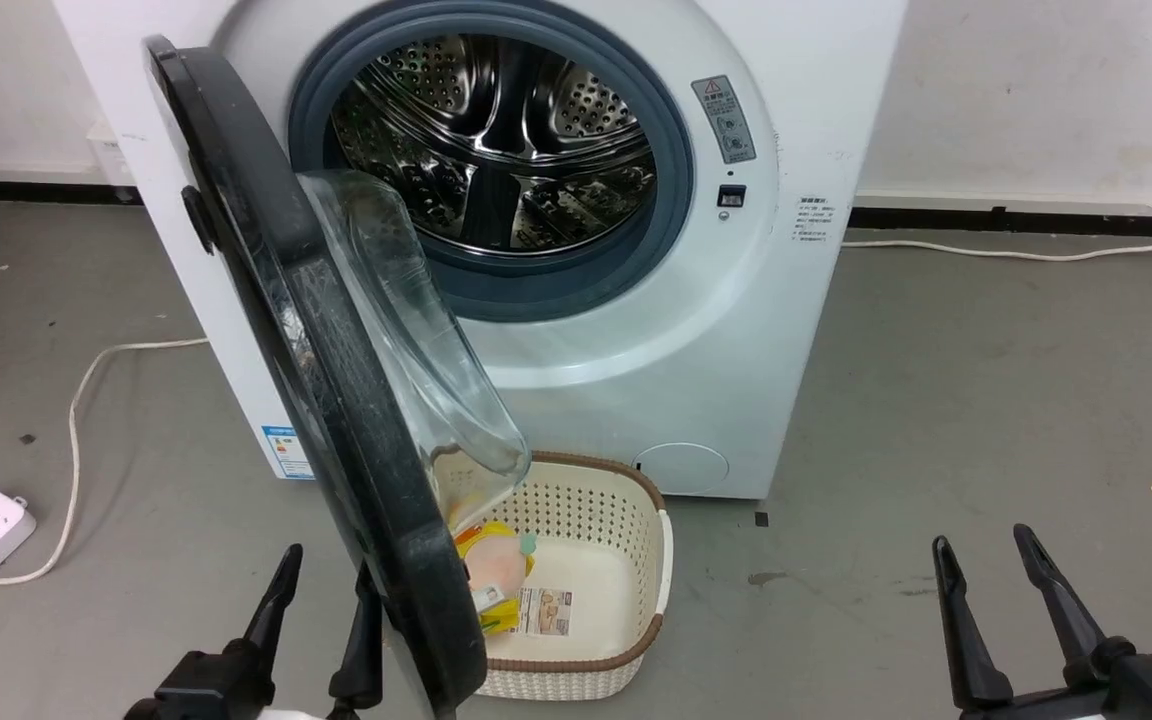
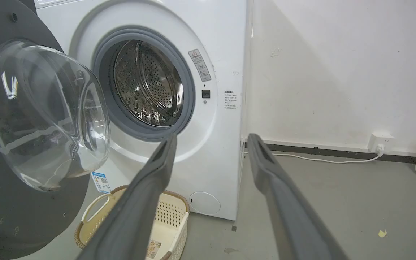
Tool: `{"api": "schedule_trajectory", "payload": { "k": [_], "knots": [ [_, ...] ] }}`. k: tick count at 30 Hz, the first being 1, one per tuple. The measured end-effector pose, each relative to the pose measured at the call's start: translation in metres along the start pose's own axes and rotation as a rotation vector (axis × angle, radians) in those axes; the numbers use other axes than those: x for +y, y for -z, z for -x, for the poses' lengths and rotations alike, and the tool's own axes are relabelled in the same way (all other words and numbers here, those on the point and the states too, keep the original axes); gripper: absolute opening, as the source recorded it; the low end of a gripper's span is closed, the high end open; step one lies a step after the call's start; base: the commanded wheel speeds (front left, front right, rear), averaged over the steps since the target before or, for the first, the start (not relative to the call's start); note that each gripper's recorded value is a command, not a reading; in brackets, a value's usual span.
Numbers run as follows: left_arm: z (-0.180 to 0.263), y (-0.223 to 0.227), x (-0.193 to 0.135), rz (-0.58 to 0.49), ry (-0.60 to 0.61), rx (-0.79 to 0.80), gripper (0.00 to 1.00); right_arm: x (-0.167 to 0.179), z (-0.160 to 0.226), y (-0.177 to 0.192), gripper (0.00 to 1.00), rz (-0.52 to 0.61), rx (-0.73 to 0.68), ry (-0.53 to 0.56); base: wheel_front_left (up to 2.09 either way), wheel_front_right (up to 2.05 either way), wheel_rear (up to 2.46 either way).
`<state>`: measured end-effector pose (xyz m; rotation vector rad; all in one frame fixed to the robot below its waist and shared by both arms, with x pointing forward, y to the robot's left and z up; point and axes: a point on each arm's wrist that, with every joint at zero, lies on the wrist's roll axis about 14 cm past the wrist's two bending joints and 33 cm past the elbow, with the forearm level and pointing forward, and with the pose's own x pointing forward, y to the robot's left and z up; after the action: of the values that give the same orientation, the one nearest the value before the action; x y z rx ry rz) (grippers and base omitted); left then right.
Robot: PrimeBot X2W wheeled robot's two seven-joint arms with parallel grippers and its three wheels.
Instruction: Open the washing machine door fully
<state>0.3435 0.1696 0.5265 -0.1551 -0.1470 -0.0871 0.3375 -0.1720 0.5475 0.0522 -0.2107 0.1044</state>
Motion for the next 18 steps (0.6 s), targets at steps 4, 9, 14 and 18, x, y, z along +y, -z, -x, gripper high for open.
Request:
{"api": "schedule_trajectory", "payload": {
  "k": [4, 9, 14, 18],
  "knots": [
    [0.001, 0.002, 0.001, -0.007, -0.003, 0.007, 1.0, 0.003, -0.001, 0.001, 1.0, -0.007, 0.002, -0.005, 0.0, 0.0, 0.0],
    [0.002, 0.001, 0.003, -0.007, -0.01, 0.003, 0.0, 0.005, -0.003, 0.002, 1.0, -0.012, 0.003, -0.01, 0.0, 0.0, 0.0],
    [-0.007, -0.065, 0.023, -0.018, -0.078, -0.203, 0.0, -0.001, -0.003, 0.002, 1.0, -0.056, -0.001, 0.016, 0.0, 0.0, 0.0],
    [-0.009, -0.127, 0.034, -0.038, -0.127, -0.399, 0.0, -0.003, -0.002, 0.005, 1.0, -0.055, 0.008, 0.024, 0.0, 0.0, 0.0]
  ]
}}
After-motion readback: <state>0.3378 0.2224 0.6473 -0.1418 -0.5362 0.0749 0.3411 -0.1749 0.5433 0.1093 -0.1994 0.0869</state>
